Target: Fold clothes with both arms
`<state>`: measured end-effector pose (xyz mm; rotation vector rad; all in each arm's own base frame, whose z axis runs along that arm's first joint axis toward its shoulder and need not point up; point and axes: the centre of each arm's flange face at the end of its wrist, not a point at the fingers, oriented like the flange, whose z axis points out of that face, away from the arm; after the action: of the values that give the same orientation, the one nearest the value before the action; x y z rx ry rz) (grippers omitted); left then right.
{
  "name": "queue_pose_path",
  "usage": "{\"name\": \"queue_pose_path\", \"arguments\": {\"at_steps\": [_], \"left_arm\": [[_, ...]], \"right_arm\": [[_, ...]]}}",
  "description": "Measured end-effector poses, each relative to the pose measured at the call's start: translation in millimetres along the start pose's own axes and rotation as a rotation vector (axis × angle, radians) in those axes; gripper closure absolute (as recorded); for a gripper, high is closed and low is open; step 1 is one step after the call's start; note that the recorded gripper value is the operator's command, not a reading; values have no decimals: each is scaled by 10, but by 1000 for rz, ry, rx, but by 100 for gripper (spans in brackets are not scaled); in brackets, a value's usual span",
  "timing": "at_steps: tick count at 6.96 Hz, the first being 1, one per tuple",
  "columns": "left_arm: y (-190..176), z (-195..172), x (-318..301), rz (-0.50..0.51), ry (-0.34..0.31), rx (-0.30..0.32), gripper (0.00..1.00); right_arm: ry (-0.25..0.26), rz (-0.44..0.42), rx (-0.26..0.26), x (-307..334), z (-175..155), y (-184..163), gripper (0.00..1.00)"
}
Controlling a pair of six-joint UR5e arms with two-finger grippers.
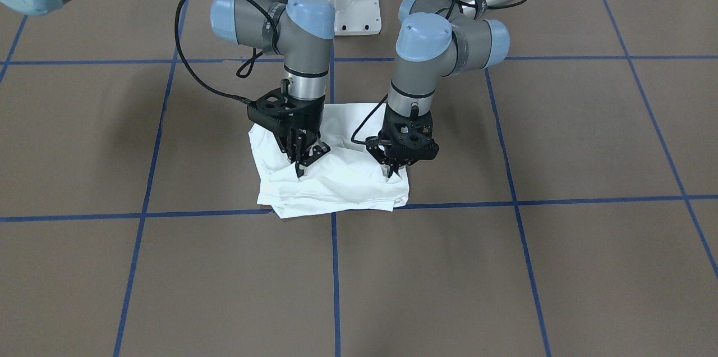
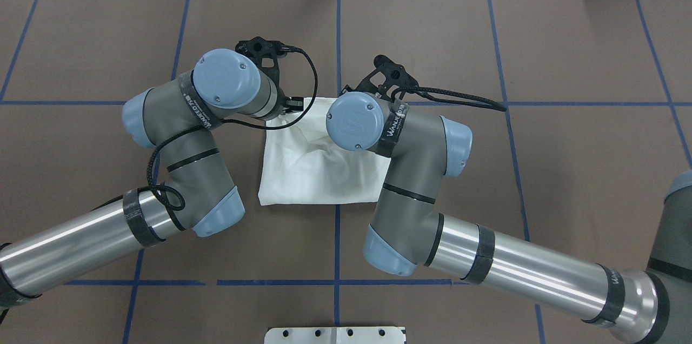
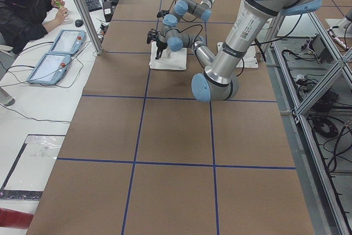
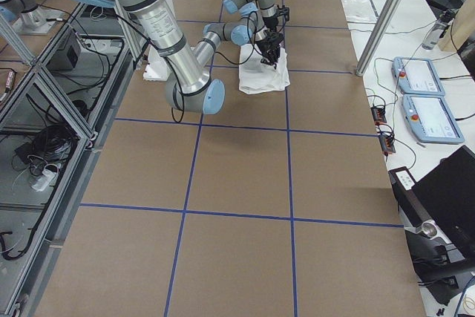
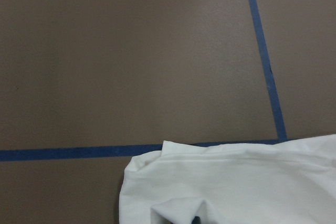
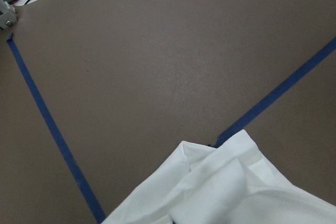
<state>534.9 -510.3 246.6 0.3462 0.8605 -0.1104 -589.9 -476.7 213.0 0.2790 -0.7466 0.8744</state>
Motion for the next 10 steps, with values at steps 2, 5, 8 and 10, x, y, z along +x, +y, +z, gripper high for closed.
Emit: {"name": "queue_pose_path", "arguments": {"at_steps": [2,5,8,10], "left_arm": [[-14,133,-63,3,0,11,0],[-251,-108,-319,120,30,42,0],[-577,-511,-1038,289,55,33,0],[-609,-546,-1111,300,56,32,0]], "right_arm": [[-5,-56,7,-23,160,-56,0],[-30,-163,-49,-180,-27,-202,0],[-71,-219,-103,-310,-301,74,0],[-60,-344,-92,-160,-231,579,0]]}}
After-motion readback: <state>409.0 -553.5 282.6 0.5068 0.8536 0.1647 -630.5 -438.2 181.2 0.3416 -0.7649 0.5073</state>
